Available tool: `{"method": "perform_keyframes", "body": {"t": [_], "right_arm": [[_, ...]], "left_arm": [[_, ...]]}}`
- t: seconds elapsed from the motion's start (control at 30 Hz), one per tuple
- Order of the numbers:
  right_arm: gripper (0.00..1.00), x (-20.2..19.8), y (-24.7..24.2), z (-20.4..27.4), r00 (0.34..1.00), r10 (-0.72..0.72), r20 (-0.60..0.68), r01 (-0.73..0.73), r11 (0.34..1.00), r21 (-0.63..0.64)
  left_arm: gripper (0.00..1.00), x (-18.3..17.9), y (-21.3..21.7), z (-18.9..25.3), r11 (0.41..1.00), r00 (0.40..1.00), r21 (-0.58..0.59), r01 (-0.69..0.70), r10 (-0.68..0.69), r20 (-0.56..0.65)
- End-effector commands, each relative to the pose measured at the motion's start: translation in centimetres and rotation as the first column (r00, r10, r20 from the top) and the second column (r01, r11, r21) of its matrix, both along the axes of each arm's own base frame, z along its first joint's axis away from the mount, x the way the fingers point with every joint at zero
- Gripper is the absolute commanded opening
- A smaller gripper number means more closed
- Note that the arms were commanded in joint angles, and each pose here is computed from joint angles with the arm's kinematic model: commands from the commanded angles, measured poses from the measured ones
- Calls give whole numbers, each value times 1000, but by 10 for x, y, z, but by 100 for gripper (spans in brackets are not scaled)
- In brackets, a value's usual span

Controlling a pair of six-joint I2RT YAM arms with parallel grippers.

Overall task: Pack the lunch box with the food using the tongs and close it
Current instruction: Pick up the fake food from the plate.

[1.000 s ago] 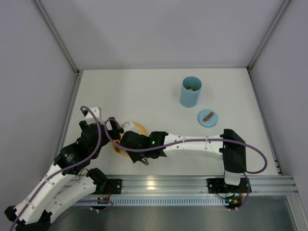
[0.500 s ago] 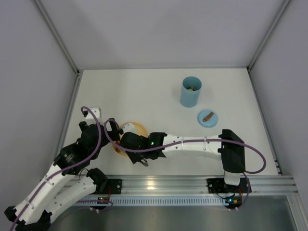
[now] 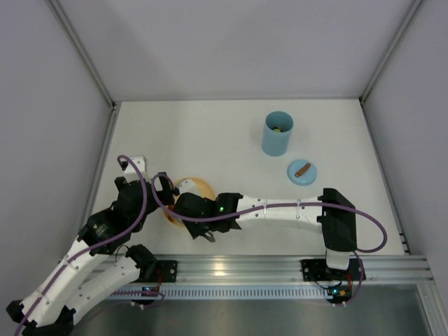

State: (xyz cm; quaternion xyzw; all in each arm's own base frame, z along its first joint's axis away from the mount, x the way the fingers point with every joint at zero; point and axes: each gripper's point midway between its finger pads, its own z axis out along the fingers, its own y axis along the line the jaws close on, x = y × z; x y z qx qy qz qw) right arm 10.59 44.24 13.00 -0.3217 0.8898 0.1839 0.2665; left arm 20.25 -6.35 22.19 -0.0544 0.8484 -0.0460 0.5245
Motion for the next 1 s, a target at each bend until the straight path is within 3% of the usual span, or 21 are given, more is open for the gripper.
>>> {"method": "perform_keyframes", "body": {"t": [0.0, 0.27, 0.6, 0.97], "right_arm": [[38, -18, 18, 12, 999, 48, -12, -47, 997, 59], [37, -18, 19, 7, 999, 44, -17, -43, 998, 53], [26, -16, 13, 7, 999, 30, -12, -30, 998, 50], [22, -1, -12, 25, 999, -30, 45, 28, 998, 54]], "left_arm": [[99, 4, -1, 11, 999, 999, -35, -13, 15, 47], [99, 5, -2, 11, 999, 999, -36, -14, 15, 46], [99, 5, -2, 11, 999, 999, -37, -12, 14, 47], [99, 5, -1, 11, 999, 999, -35, -15, 17, 46]]}}
